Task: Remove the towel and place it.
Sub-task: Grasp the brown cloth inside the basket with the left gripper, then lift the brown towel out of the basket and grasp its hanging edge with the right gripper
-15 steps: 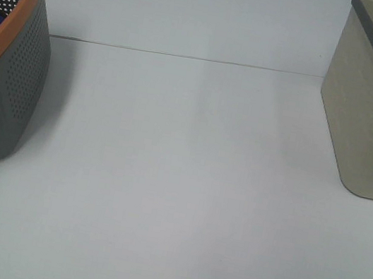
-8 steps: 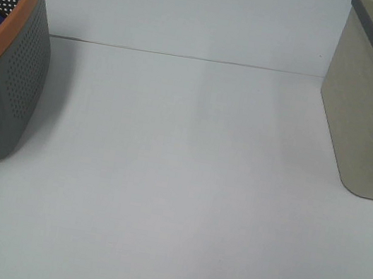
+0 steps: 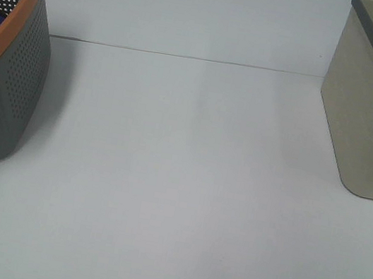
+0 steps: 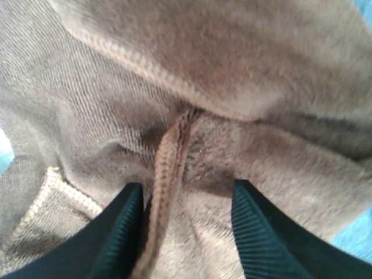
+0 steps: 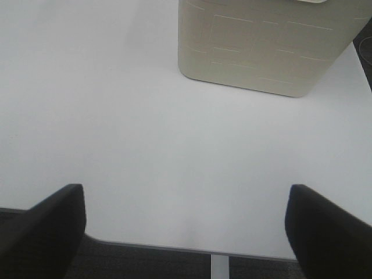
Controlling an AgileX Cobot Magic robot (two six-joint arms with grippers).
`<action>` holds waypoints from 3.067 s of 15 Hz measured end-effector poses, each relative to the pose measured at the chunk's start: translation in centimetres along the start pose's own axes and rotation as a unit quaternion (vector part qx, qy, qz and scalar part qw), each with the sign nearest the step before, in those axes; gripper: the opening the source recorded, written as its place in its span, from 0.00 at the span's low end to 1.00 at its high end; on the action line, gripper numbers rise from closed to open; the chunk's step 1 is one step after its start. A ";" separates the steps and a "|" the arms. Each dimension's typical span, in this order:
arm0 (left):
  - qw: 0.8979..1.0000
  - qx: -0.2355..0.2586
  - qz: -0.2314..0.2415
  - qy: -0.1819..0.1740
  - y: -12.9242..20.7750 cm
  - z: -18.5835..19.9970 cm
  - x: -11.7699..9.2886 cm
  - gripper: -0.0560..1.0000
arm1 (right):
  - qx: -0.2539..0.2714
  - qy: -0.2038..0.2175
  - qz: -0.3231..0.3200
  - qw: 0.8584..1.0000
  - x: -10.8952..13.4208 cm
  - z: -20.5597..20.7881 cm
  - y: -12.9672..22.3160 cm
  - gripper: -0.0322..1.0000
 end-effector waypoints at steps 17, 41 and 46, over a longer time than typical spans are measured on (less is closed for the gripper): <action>0.997 -0.051 0.048 -0.040 -1.5 4.0 1.0 0.05 | 0.000 0.000 -0.001 1.000 0.0 0.0 0.0 0.91; 0.856 -0.507 -0.059 -0.082 -4.2 42.5 -12.8 0.05 | 0.000 -0.001 -0.001 1.000 0.0 0.0 0.0 0.91; 0.779 -0.603 -0.154 -0.078 -6.2 46.9 -15.8 0.05 | -0.063 -0.040 -0.005 0.997 1.3 0.5 -2.4 0.91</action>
Point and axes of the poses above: a point on each arm's last joint axis where the gripper is mounted, z pointing back along that axis away from the gripper, x along the wrist's bending axis when the last joint is at zero, y = z × x, the point moved 8 cm from there along -z, pointing out along that axis toward the gripper, and after that the axes turned 12 degrees about z, right-handed, at the moved point
